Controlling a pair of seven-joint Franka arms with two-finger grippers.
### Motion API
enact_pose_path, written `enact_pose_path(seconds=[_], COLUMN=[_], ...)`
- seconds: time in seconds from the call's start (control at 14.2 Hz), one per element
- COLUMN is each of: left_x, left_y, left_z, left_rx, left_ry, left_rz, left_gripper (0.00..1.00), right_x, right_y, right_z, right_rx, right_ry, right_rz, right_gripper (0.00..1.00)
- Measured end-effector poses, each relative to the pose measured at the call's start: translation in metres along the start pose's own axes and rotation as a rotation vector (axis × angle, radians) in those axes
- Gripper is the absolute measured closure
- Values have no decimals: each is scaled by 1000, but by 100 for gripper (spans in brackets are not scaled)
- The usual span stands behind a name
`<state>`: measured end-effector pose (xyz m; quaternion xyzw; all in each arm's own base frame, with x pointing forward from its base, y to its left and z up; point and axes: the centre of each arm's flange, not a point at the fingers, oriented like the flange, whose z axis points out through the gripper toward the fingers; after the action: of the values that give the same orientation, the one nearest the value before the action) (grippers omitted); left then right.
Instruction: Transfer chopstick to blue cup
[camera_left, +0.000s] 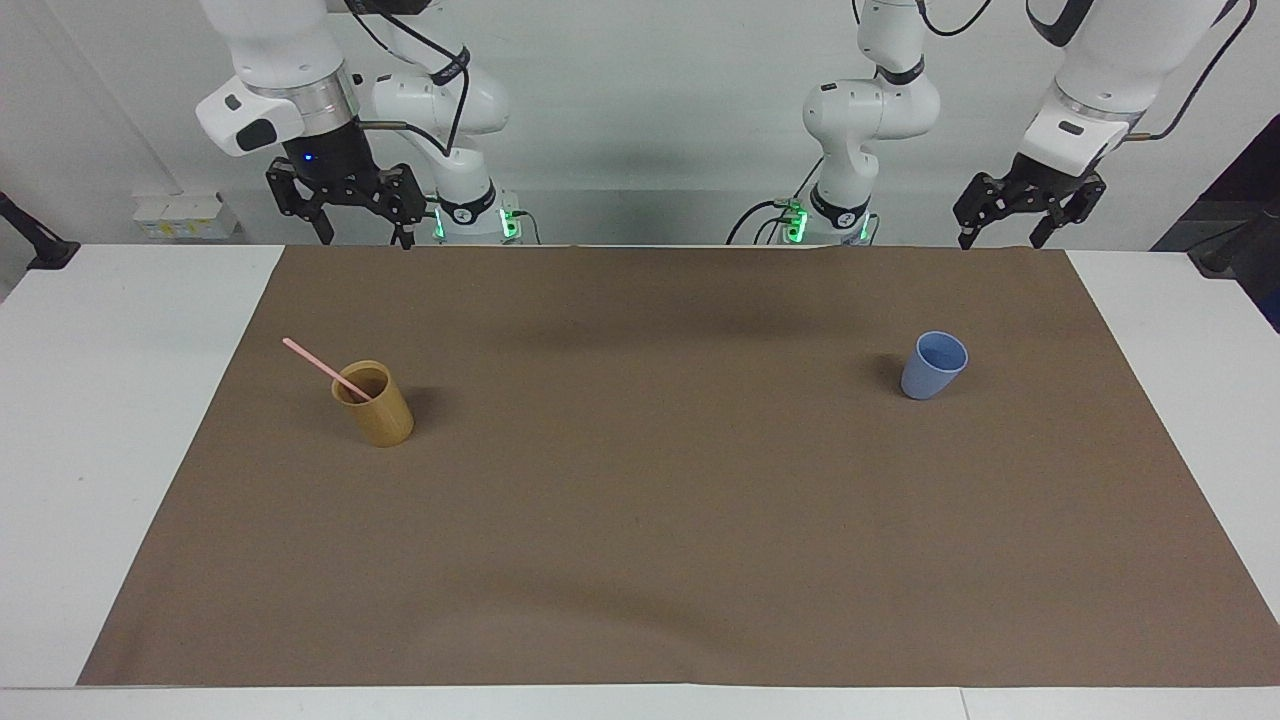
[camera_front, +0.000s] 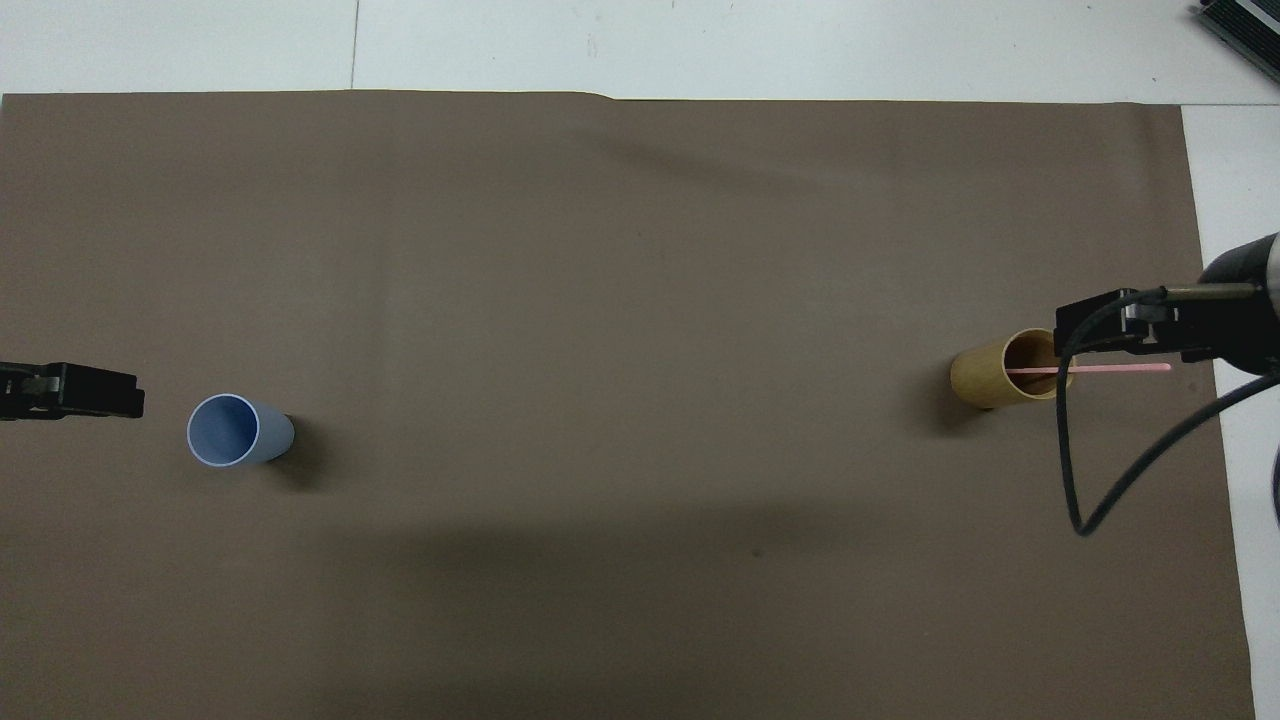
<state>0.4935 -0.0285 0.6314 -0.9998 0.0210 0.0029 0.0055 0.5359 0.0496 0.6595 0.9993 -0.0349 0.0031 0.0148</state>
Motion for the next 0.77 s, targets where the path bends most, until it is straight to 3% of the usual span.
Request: enact_pose_path(seconds=[0.42,0.56,0.77], left_x=[0,4,11], left_y=[-14,-26,-61], left_z=[11,42,130], left_rx=[-2,-3,-4], left_ry=[-17,-24,1], left_rz=[-27,-52,-60], left_gripper=[0,0,0], right_x=[1,1,1], right_y=[4,4,4], right_z=[0,0,1], right_rx=[0,0,0], right_ry=[-1,-1,-2], right_rz=[7,7,7], right_gripper=[0,0,0])
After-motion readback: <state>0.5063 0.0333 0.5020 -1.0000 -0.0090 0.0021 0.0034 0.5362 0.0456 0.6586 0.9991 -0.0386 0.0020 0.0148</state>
